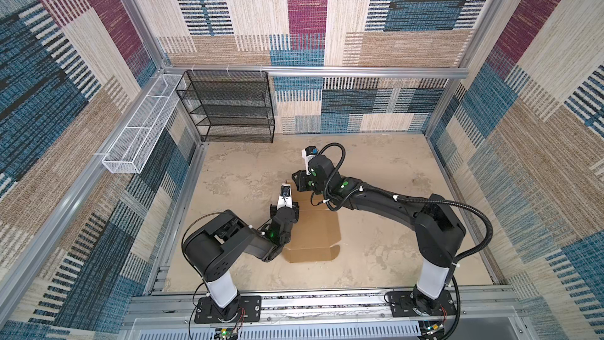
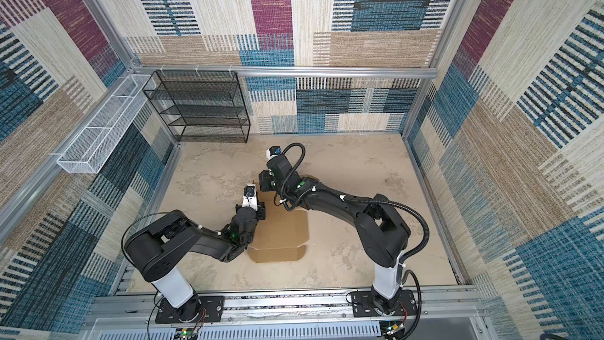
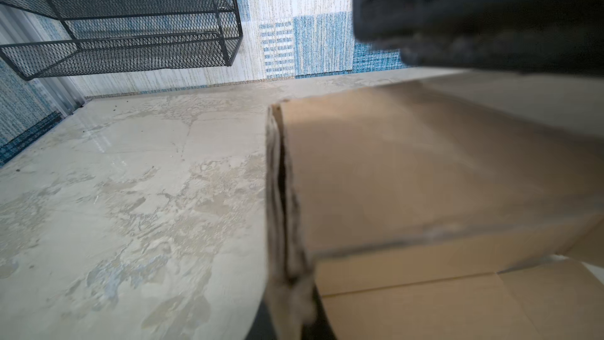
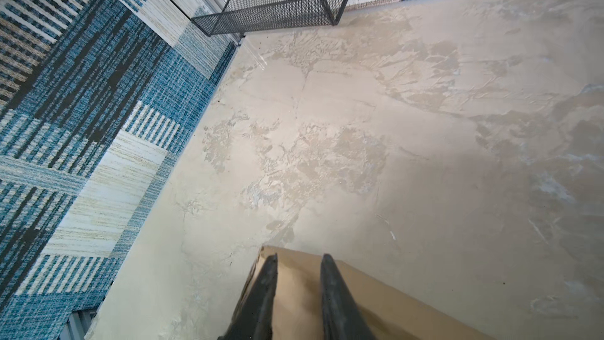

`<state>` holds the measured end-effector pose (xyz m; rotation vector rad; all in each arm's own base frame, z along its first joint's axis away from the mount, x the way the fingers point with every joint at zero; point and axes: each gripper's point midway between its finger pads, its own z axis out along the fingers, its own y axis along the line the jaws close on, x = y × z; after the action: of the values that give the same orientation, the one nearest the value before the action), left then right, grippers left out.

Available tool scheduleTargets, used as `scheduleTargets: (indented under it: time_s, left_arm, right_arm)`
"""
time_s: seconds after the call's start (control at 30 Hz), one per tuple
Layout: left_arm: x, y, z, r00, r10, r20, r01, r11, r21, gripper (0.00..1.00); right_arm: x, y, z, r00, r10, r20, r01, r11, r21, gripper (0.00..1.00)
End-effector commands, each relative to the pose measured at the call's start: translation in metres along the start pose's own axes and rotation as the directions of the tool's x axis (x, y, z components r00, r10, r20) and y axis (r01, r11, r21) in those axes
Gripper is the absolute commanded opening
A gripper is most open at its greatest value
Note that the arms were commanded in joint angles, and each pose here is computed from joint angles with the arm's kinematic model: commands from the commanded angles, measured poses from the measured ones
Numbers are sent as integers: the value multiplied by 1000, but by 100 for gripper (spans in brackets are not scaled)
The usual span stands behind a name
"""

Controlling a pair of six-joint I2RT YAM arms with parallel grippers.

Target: Fold the paper box

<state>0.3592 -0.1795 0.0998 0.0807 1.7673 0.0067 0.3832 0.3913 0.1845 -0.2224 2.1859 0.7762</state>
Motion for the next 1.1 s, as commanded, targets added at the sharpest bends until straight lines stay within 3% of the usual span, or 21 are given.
scheduleTargets:
  time_s: [0.0, 0.3, 0.4, 0.47, 0.57, 0.6, 0.7, 0.9, 1.07]
  left_arm:
    - [16, 4, -1, 998, 42, -42, -42, 999, -14, 0]
    - [15, 2, 1, 998, 39, -45, -40, 999, -14, 0]
    - [12, 1, 3, 998, 42, -44, -43, 999, -20, 7]
    - [9, 0, 4, 998, 46, -40, -47, 999, -25, 17]
    - [6, -1, 6, 998, 49, -34, -50, 998, -27, 23]
    - [6, -1, 7, 998, 52, -35, -53, 998, -29, 22]
    - [4, -1, 8, 998, 50, -31, -51, 998, -36, 0]
    - [3, 2, 6, 999, 46, -26, -47, 998, -47, 0]
    - [1, 7, 3, 999, 41, -20, -42, 997, -62, 0]
  right_arm:
    - [0, -2, 4, 1000, 23, 11, -23, 1000, 4, 23]
    - [12, -12, 9, 999, 32, -8, -31, 999, 30, 20]
    - [16, -14, 9, 999, 36, -12, -36, 999, 33, 20]
    - [16, -14, 8, 999, 36, -11, -36, 999, 31, 19]
    - [15, -14, 7, 999, 34, -10, -33, 999, 29, 19]
    - [14, -13, 7, 999, 32, -8, -32, 999, 28, 19]
    - [15, -13, 7, 999, 30, -10, -30, 999, 27, 19]
    - [12, -12, 5, 1000, 31, -1, -31, 999, 24, 19]
    - [-6, -5, -4, 999, 18, 41, -19, 1000, 22, 29]
